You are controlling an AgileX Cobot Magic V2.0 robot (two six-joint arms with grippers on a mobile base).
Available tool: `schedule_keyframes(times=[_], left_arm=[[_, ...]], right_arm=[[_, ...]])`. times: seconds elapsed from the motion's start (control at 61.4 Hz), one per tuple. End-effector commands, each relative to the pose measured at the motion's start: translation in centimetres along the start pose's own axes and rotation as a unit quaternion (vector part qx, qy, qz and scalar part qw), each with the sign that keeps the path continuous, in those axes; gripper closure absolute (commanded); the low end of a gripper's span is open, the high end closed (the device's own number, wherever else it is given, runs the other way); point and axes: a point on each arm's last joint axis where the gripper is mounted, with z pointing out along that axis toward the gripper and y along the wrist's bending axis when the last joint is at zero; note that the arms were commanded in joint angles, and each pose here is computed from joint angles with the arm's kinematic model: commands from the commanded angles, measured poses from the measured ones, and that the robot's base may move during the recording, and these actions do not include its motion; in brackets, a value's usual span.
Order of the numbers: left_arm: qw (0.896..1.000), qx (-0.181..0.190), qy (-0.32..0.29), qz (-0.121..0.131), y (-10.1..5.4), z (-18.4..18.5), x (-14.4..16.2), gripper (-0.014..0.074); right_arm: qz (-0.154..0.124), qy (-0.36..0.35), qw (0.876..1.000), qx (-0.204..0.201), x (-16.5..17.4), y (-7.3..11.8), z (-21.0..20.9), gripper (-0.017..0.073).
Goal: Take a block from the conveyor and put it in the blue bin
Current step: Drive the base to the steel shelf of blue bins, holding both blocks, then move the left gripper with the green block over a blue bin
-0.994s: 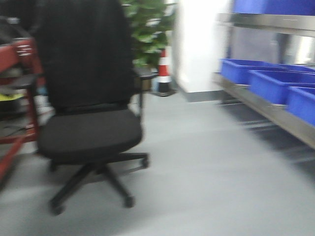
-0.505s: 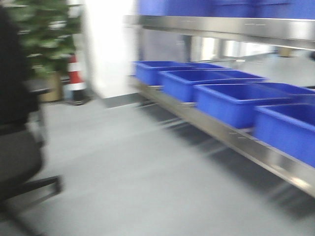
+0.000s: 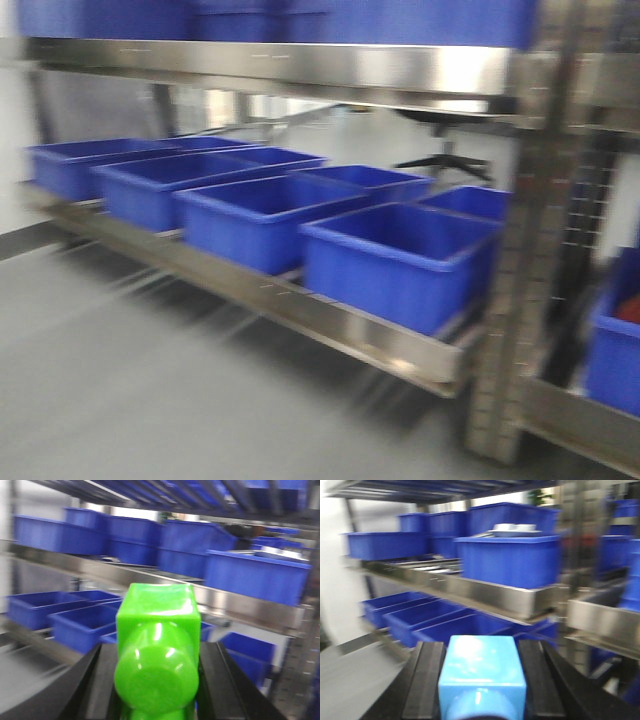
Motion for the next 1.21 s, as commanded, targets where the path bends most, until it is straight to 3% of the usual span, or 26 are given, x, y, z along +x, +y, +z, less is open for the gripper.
schedule_keyframes(times=[0.0, 1.19], left_arm=[[1.000, 0.003, -0.011, -0.003, -0.03, -0.10, -0.22, 0.0704], [1.000, 0.003, -0.011, -0.003, -0.03, -0.10, -0.22, 0.0704]], right_arm=[[-0.006, -0.016, 1.000, -0.001, -0.43, 0.05, -0.11, 0.0721], [-0.006, -0.016, 1.000, -0.001, -0.43, 0.05, -0.11, 0.0721]])
